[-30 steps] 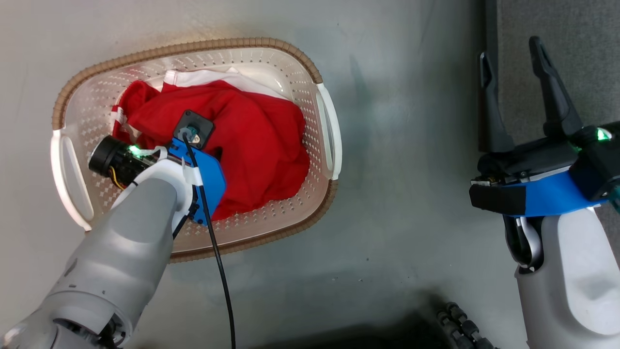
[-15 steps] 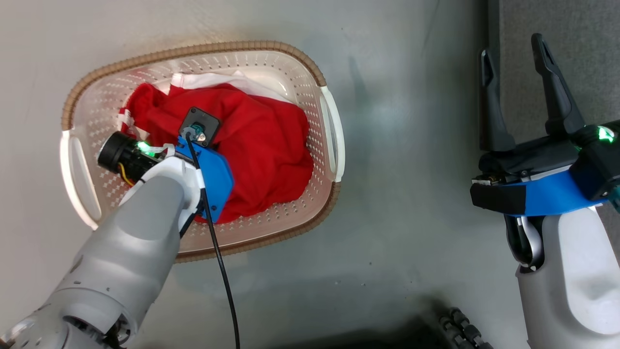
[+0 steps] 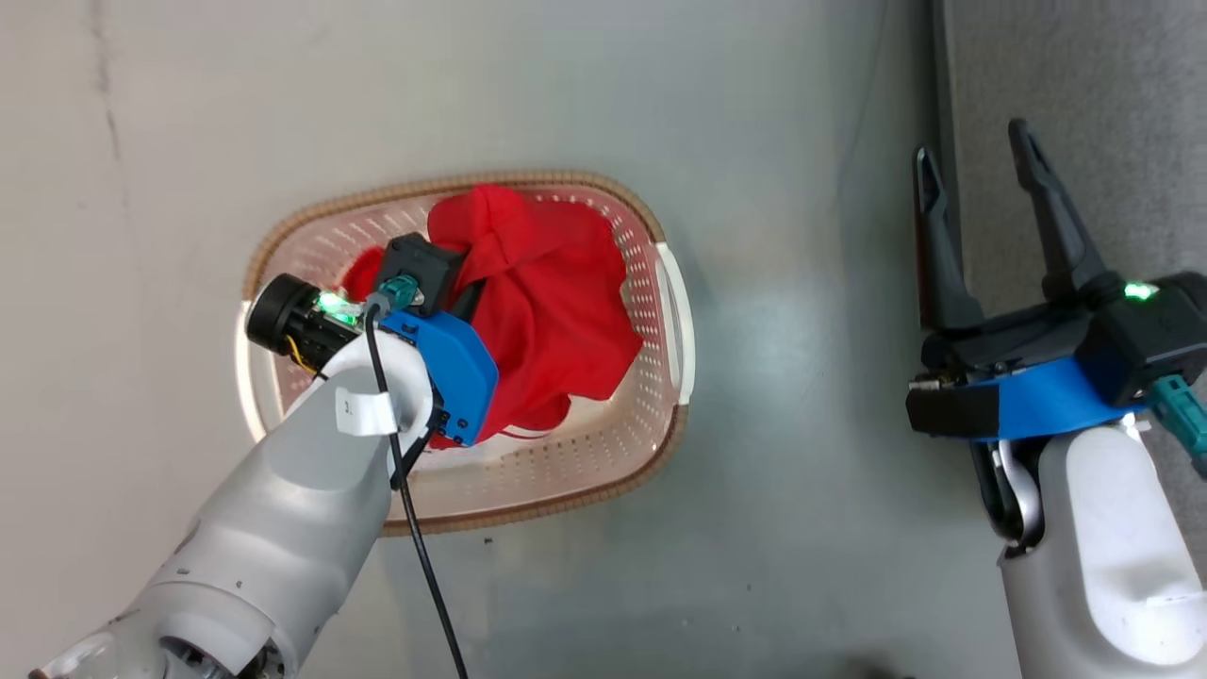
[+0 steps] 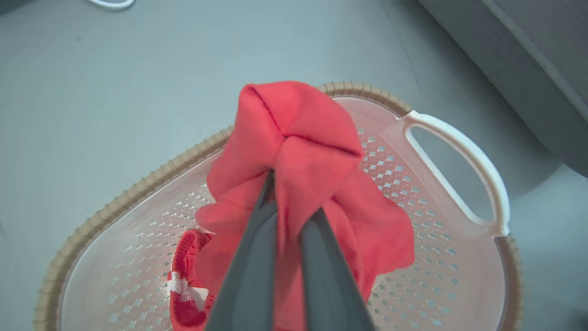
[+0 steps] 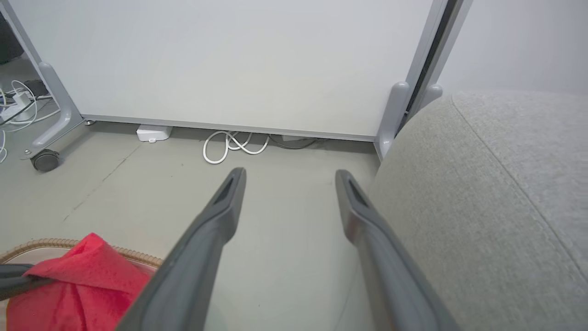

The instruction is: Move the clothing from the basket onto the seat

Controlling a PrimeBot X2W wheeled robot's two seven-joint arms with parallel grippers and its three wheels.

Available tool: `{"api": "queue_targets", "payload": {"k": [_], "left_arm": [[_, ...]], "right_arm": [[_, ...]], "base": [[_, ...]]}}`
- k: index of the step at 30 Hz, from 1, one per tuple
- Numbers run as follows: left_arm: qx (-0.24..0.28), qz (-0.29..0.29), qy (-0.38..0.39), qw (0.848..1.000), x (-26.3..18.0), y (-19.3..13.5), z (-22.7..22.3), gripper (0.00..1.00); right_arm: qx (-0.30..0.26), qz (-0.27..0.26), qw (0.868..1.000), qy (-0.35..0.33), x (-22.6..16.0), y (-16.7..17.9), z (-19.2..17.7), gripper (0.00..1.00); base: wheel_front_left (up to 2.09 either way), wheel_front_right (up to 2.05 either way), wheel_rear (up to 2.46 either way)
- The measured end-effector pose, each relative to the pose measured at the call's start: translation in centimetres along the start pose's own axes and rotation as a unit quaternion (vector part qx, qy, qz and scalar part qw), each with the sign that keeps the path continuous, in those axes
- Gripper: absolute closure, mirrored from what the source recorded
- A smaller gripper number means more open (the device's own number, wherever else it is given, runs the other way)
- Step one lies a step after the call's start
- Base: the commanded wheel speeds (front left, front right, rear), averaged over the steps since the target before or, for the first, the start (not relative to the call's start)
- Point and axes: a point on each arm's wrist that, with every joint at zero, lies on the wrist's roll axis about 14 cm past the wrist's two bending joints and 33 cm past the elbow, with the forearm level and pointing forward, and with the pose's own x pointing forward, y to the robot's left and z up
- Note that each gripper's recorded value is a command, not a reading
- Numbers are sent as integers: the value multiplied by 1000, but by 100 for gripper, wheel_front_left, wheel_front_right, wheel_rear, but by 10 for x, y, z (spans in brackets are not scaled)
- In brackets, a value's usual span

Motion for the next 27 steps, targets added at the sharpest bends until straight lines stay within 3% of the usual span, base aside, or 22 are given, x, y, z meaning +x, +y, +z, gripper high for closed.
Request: {"api": "queue_targets", "payload": {"k": [13,27], "left_arm": [[37,38,-157,986,-76,1,111,100],[111,56,-327,937,-172,-37,221,100]], "right_arm": [[11,11,999,-45,-36,14,61,0],[21,5,995,-95,-88,16,113,0]], "base": [[0,0,0],[0,0,0]]}}
